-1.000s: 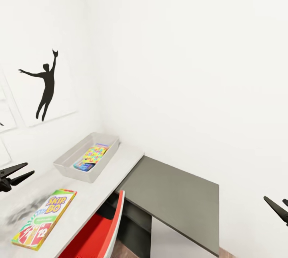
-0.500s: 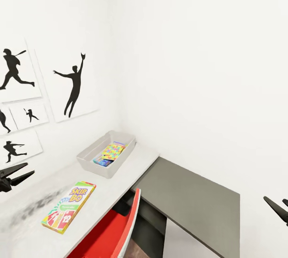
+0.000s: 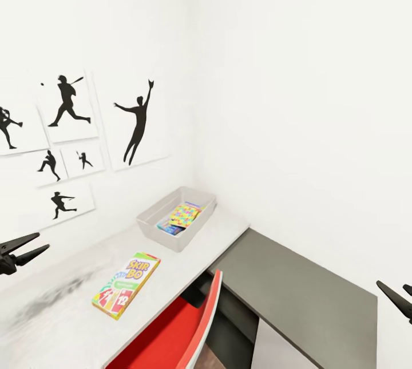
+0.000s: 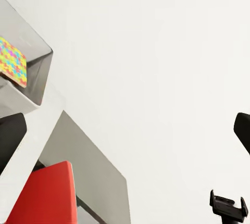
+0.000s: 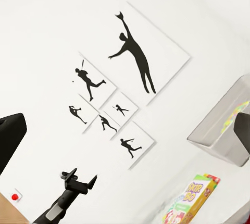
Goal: Put all the toys in the child's room - the three board games (two on the bed and one on the table), the two jigsaw puzzles on the table, and the tennis ball on the table - inside the toy box on the table in the child's room.
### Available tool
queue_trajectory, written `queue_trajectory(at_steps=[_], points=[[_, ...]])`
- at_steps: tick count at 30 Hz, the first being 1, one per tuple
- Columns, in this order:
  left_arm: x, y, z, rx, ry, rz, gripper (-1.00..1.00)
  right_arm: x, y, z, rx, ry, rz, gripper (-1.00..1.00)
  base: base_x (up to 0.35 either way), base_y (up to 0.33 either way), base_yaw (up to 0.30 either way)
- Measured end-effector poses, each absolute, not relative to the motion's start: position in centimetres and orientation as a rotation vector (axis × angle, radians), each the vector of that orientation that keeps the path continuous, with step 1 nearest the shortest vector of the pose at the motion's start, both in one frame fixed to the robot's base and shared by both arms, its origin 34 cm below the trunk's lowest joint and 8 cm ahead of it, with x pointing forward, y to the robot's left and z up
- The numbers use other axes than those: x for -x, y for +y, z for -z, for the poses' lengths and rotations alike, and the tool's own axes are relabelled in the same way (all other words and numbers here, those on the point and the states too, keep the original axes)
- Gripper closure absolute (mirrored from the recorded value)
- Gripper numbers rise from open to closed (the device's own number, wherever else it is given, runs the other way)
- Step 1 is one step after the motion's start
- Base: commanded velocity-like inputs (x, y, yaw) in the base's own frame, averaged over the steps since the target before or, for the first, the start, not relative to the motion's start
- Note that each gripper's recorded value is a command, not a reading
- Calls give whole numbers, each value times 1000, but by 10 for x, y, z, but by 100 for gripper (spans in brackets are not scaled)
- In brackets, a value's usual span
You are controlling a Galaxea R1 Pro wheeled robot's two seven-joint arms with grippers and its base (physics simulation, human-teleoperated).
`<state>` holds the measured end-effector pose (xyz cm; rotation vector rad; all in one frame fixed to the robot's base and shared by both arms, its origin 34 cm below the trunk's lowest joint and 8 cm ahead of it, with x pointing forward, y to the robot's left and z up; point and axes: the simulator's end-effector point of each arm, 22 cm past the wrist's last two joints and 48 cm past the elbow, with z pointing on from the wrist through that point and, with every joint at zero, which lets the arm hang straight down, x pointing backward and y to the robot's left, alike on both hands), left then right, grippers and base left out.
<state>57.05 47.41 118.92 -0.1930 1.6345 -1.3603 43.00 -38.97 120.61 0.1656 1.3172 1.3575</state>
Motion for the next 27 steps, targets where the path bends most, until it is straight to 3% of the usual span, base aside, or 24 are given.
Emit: queue_trajectory(at_steps=[21,27], points=[[-568,474,-1196,184,1624,1358,-100,-440,-393,-1194,-214,1379,-1297,-100,0,1,264],[-567,474,-1197,181,1621,1357,-100,-446,-384,-1190,-218,1423,-1286,-100,0,117,265]])
